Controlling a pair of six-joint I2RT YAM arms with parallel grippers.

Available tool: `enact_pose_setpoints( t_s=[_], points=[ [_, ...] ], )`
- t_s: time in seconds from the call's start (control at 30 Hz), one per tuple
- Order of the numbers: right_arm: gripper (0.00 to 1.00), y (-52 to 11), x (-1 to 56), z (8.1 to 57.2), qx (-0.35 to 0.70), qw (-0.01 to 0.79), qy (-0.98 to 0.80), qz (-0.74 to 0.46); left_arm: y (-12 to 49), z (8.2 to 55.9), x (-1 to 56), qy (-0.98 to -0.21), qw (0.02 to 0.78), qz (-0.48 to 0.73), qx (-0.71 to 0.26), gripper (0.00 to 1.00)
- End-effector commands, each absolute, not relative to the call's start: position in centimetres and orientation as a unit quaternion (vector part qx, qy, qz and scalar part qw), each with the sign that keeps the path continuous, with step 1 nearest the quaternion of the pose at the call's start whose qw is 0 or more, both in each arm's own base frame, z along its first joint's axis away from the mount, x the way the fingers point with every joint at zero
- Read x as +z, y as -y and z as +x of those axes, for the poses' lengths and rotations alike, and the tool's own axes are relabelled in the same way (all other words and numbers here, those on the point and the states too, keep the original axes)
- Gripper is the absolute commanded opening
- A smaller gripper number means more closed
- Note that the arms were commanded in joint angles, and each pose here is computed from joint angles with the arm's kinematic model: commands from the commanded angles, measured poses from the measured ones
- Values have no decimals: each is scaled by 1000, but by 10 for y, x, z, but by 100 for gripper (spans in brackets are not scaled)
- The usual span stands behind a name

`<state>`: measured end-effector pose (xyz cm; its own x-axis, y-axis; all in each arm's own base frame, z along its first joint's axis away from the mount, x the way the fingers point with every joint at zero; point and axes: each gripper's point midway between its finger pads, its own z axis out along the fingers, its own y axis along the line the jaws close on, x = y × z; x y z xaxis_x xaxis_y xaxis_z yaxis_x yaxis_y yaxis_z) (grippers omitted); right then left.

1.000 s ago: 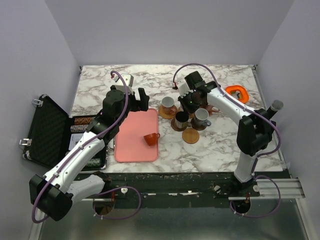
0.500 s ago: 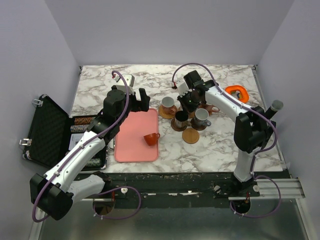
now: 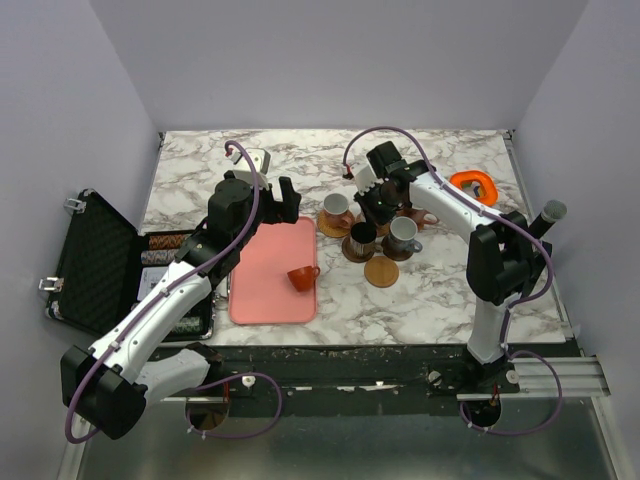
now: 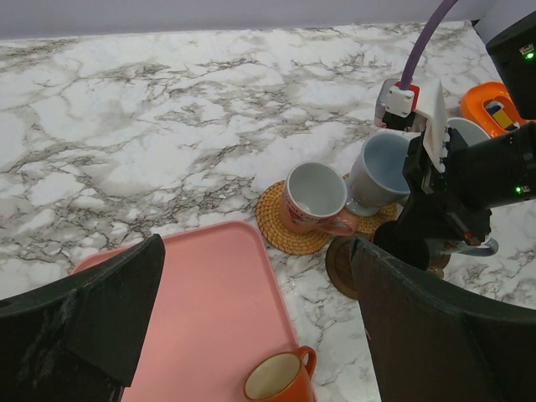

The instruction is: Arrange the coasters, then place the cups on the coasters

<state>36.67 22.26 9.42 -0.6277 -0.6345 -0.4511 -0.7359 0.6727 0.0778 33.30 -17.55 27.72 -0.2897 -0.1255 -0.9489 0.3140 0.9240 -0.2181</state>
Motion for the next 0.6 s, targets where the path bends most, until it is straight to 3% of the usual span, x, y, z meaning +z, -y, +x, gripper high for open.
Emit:
enact_pose_setpoints(
  t_s=[0.0, 0.57],
  points=[
    [1, -226, 100, 380, 131, 216, -888, -385, 179, 333, 288, -776, 597, 70, -193, 99],
    [1, -229, 97, 383, 135, 220, -887, -384, 182, 334, 285, -778, 592, 73, -197, 99]
  ],
)
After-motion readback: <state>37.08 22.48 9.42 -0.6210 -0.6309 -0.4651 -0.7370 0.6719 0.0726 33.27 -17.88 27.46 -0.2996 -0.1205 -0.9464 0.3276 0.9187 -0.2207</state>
